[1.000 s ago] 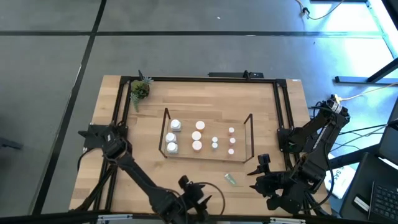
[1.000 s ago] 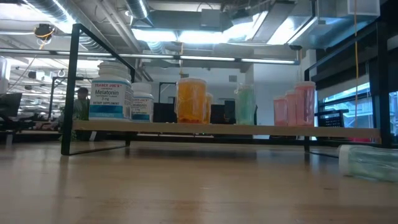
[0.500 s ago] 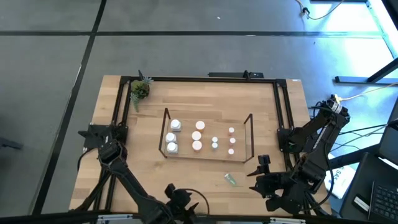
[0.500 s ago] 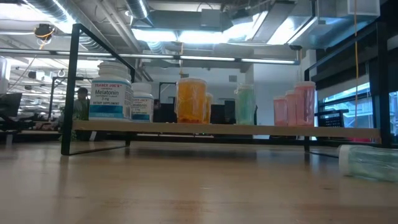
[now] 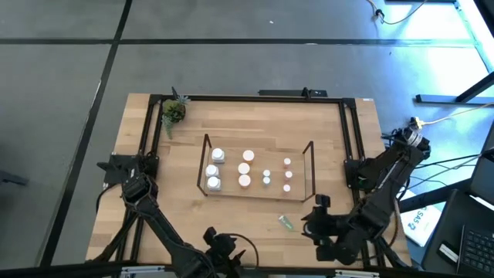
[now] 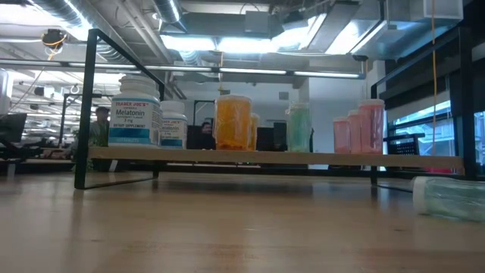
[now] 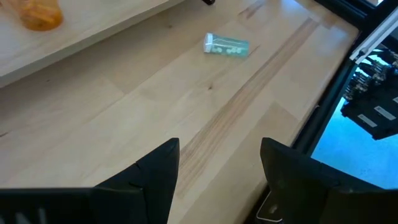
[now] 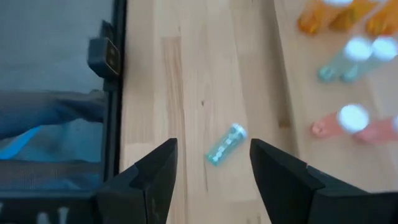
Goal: Pick and place medicine bottles onto shelf by color
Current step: Put the light blue pill bottle on the shelf aligned with the other light blue pill bottle
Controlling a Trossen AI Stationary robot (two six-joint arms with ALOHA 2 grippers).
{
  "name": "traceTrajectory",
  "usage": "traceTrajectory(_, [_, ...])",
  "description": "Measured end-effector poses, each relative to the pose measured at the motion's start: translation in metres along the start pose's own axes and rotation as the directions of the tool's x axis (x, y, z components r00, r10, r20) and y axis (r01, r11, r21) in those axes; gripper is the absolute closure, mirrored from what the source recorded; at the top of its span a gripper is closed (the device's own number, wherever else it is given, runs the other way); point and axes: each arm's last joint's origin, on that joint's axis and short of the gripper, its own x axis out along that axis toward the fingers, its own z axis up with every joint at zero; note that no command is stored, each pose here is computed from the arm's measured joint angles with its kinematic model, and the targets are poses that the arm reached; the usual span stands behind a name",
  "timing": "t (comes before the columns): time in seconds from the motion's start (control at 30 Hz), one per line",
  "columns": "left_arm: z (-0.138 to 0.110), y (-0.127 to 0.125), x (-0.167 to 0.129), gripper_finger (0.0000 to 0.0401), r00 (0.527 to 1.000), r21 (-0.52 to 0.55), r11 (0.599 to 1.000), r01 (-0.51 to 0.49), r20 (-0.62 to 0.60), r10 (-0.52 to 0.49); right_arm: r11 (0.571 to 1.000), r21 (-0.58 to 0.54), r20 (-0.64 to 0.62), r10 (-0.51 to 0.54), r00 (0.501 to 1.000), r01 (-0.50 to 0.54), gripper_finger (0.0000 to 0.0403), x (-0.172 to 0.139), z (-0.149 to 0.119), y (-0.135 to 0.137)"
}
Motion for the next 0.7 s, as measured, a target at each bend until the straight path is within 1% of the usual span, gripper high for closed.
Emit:
traceTrajectory(0.07, [0.000,0.000,0.000,0.0182,1.000,0.000,1.000,0.000,0.000,0.000,0.999,0.031,-0.040,-0.015,0.999,0.016,0.0199,0.012,0.000,0.001])
traceTrajectory(0.2, [0.000,0.000,0.000,0.0182,1.000,0.000,1.000,0.000,0.000,0.000,0.983,0.172,-0.114,-0.039,0.993,0.058,0.0199,0.035,0.002,0.000])
traceTrajectory(0.27, [0.000,0.000,0.000,0.0182,1.000,0.001,1.000,-0.001,0.000,0.001,0.975,0.210,-0.151,-0.042,0.988,0.073,0.0199,0.044,0.001,0.000])
traceTrajectory(0.33, [0.000,0.000,0.000,0.0182,1.000,0.003,1.000,0.000,0.000,0.000,0.968,0.231,-0.183,-0.053,0.982,0.095,0.0199,0.054,-0.001,0.003])
traceTrajectory(0.5, [-0.002,0.001,-0.002,0.0182,1.000,0.013,1.000,-0.001,-0.002,0.001,0.965,0.219,-0.232,-0.089,0.969,0.141,0.0199,0.075,-0.007,0.005])
traceTrajectory(0.7, [-0.004,0.001,-0.005,0.0182,1.000,0.019,1.000,0.003,-0.004,-0.003,0.955,0.244,-0.234,-0.112,0.966,0.169,0.0199,0.094,-0.002,0.002])
